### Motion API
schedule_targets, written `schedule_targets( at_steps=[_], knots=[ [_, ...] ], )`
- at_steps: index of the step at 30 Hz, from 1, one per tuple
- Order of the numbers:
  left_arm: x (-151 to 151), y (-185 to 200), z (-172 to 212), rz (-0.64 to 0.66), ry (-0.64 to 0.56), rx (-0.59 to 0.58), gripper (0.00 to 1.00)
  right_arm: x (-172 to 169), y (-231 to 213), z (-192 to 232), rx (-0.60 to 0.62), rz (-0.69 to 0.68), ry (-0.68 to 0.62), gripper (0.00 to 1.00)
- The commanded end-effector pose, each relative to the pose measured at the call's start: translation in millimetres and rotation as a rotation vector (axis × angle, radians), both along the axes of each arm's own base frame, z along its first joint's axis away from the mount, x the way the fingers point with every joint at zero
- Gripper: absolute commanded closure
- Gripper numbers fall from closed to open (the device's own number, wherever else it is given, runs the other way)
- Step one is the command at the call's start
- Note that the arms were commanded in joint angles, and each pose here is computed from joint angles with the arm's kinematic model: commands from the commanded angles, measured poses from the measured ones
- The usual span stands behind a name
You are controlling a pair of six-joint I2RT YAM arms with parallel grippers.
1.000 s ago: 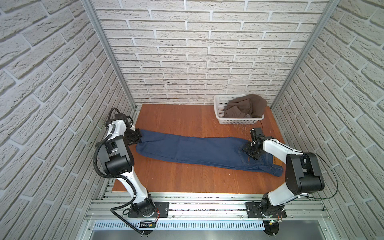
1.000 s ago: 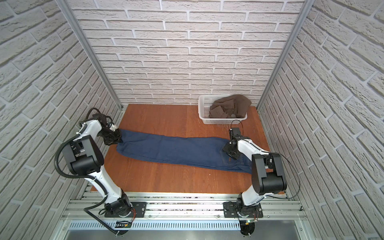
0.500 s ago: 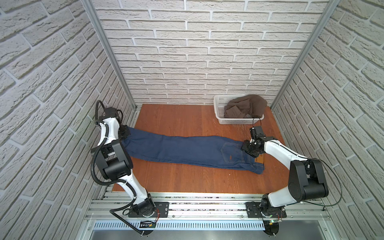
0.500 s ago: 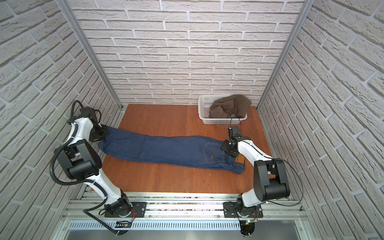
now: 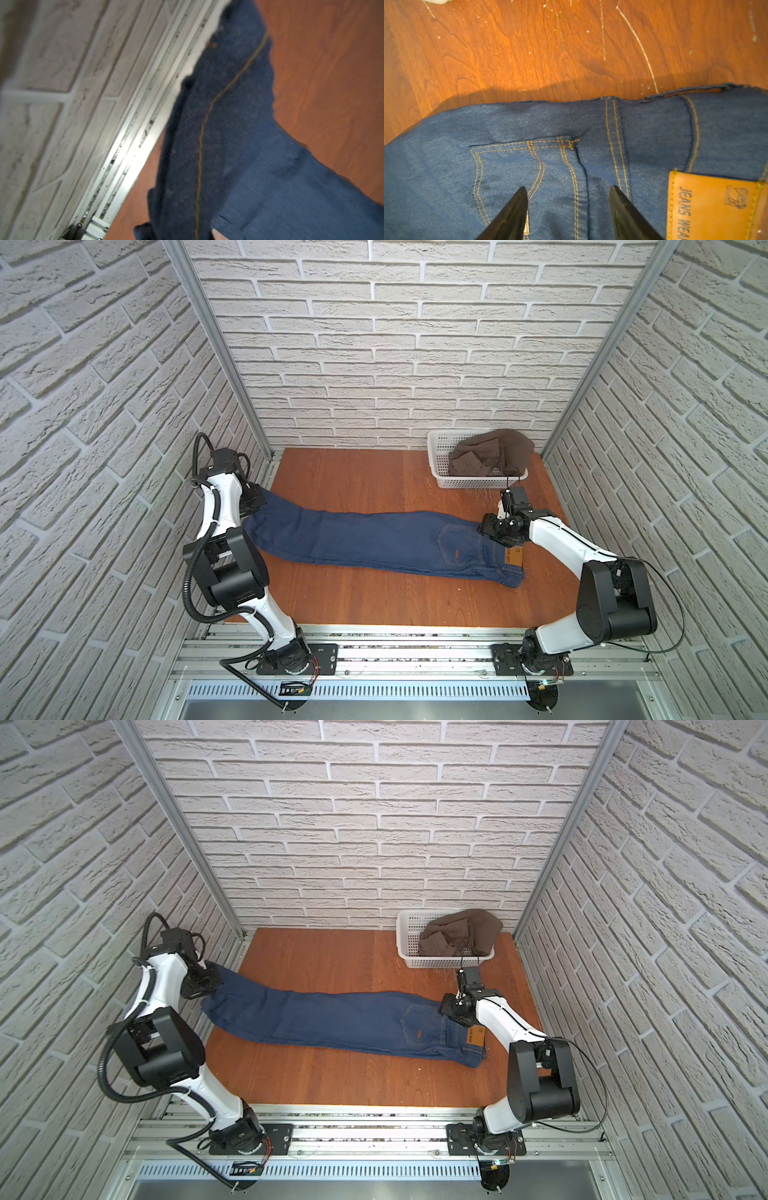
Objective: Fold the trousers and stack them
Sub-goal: 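Lift the leg end with the left gripper and carry it toward the right gripper, then lay the leg end over the seat beside the right gripper with the left gripper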
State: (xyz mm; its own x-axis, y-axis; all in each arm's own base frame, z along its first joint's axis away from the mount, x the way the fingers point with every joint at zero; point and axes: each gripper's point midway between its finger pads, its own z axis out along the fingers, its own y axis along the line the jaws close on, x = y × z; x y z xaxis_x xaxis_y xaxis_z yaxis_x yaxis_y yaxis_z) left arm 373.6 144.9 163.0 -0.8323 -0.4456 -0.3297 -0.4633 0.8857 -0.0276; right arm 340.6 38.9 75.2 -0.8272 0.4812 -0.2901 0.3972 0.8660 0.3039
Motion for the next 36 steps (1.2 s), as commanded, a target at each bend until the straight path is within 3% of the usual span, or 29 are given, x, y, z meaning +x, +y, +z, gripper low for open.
schedule_targets(
  at_steps=[1, 7, 13, 23, 36],
  knots=[
    [-7, -37, 2, -0.021, -0.009, -0.084, 1.0, 8, 8, 9, 0.022, 0.037, -0.05, 0.36],
    [-6, -102, 11, -0.065, -0.095, -0.221, 1.0, 3, 10, 5, 0.033, 0.044, -0.045, 0.36],
    [-13, -162, 19, -0.129, -0.112, -0.275, 1.0, 0, 12, -1, 0.05, 0.038, -0.045, 0.37],
    [-28, -220, 18, -0.15, -0.133, -0.308, 1.0, -4, 17, -2, 0.073, 0.026, -0.059, 0.38],
    [-20, -285, 30, -0.209, -0.243, -0.314, 1.0, -6, 28, -16, 0.095, 0.039, -0.037, 0.4]
  ],
)
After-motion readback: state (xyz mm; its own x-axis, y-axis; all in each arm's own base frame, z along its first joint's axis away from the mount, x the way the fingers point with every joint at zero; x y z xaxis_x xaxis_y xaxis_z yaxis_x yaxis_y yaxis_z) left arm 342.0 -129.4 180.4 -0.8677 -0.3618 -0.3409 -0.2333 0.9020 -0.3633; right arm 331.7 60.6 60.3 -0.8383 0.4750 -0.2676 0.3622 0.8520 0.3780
